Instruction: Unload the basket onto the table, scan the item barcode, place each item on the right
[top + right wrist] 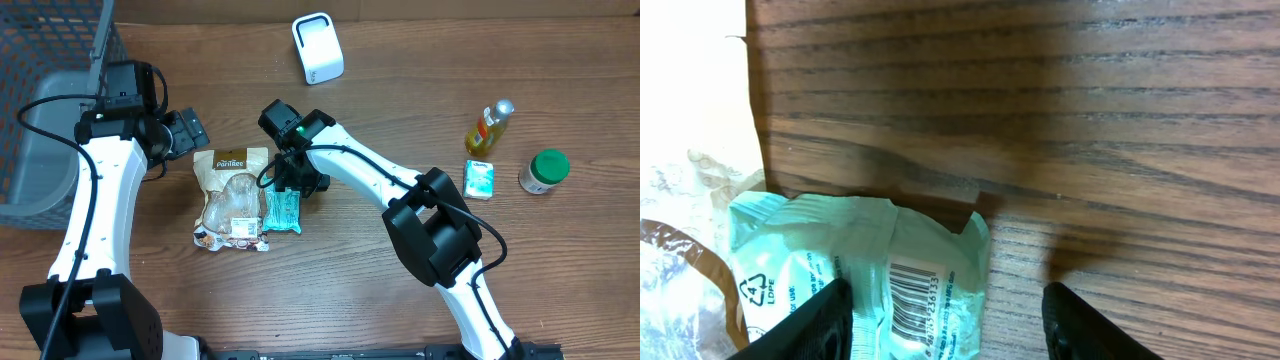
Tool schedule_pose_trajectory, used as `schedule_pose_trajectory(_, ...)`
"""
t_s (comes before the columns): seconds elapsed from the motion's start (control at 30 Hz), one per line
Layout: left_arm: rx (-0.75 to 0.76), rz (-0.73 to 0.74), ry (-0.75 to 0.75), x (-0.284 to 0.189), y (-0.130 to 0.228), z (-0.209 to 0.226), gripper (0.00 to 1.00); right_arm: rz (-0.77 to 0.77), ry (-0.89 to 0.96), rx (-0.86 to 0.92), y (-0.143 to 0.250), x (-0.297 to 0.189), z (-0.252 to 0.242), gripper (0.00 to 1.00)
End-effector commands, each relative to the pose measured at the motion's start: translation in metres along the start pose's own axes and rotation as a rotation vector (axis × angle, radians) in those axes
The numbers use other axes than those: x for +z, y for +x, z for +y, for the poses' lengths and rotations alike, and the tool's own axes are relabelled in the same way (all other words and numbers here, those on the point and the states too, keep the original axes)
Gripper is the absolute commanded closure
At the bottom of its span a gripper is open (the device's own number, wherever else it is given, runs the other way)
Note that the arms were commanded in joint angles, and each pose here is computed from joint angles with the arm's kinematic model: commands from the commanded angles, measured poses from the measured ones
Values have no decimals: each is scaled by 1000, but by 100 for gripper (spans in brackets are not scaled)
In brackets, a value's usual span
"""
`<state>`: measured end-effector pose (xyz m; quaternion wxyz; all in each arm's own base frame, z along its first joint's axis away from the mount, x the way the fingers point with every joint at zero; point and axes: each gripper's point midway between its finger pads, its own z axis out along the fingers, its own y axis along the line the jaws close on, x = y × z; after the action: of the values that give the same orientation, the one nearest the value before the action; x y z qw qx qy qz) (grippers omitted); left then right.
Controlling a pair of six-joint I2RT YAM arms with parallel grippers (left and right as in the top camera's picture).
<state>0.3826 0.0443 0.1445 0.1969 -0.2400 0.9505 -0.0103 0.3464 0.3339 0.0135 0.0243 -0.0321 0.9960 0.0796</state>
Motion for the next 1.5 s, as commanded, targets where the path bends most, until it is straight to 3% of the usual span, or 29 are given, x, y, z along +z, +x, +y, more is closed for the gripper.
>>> schedule_pose_trajectory(0.0,9,-21,14,-7,-5,-4,1,3,22,4,3,4,-4,43)
schedule_pose_trajectory(0.67,9,-21,14,-7,-5,-4,1,0,47,6,3,4,-9,44)
schedule_pose_trajectory(0.77,9,-21,14,-7,-5,-4,1,-12,89,6,2,3,-17,53)
schedule_pose_trajectory(1.03,9,-21,14,-7,-5,-4,1,-7,145,20,2,1,-33,56)
schedule_pose_trajectory(1.13,9,-21,14,-7,-5,-4,0,9,167,46,0,0,-46,64)
schedule_pose_trajectory(1.47,9,-21,14,-7,-5,-4,0,77,226,180,-9,-9,-102,73)
